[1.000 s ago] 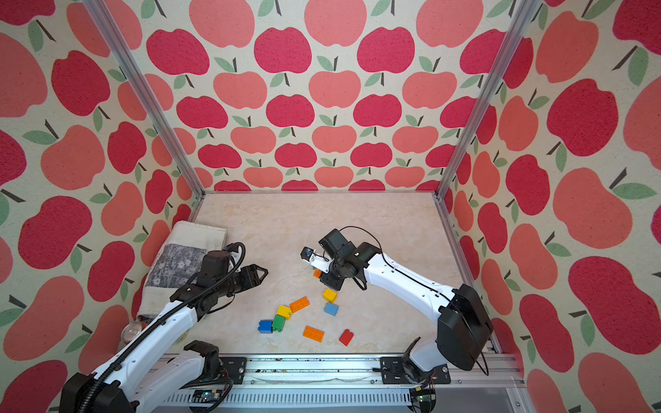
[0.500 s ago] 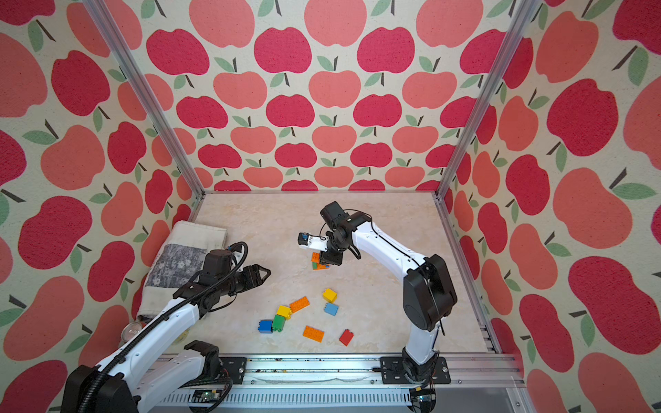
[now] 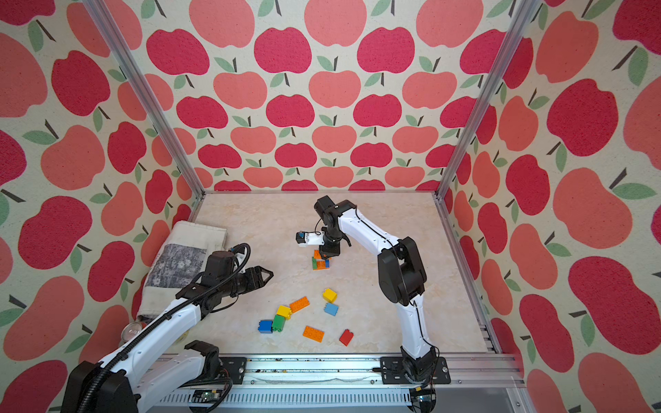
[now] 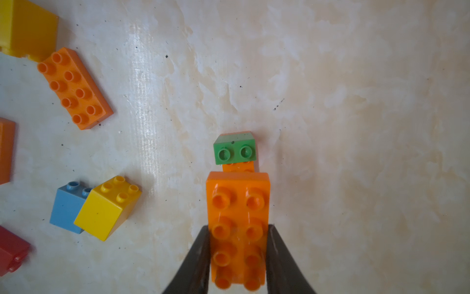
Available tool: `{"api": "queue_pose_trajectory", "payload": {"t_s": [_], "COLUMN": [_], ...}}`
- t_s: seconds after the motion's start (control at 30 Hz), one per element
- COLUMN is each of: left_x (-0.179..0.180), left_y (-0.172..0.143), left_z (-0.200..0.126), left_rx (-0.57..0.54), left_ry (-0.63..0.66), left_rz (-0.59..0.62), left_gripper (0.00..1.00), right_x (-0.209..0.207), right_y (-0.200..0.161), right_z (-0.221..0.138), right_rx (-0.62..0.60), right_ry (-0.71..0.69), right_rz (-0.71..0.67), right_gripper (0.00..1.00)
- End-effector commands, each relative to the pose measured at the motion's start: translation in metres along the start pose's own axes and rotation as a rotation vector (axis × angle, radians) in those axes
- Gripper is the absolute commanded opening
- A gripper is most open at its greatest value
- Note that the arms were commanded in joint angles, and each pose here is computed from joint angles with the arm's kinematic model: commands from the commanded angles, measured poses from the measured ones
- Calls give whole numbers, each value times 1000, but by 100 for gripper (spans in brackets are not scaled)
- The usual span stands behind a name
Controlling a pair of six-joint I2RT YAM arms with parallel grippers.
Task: Assemble the letter p with lego
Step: Assemble the lego brick with the lego brick.
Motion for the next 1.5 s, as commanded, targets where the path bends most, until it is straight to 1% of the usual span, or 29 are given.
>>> {"api": "queue_pose_trajectory", "payload": {"t_s": [0.0,0.5,0.8,1.2,1.47], "left_x": [1,5,7,7,7], "left_y": [-1,-2,-2,-2,-2], "left_z": [4,4,5,5,4], "left_rx": [7,-1,1,2,0], "left_ry": [-3,21,28,28,30], "left_rz": [4,1,1,-1,1], "left_gripper": [65,65,65,65,65], "right_x": [0,-4,-2,-2,-2], "right_y": [-1,10,9,9,9], "right_z": [-1,22,29,38,47], "right_rx": [19,56,83,116,135], "right_ry": [44,88,102,106,110], "right_rz": [-25,-86,-112,-121,-124], "right_gripper": [19,20,20,21,23]}}
Point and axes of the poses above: each gripper's point midway between its finger pads, its own z axis out along the fingers, its own x axis along the line the jaws close on, y = z × x, the point moved 7 cm from there along -z, back along the fingers, and after that the axes turned 15 degrees about -z, right-handed, at the moved point
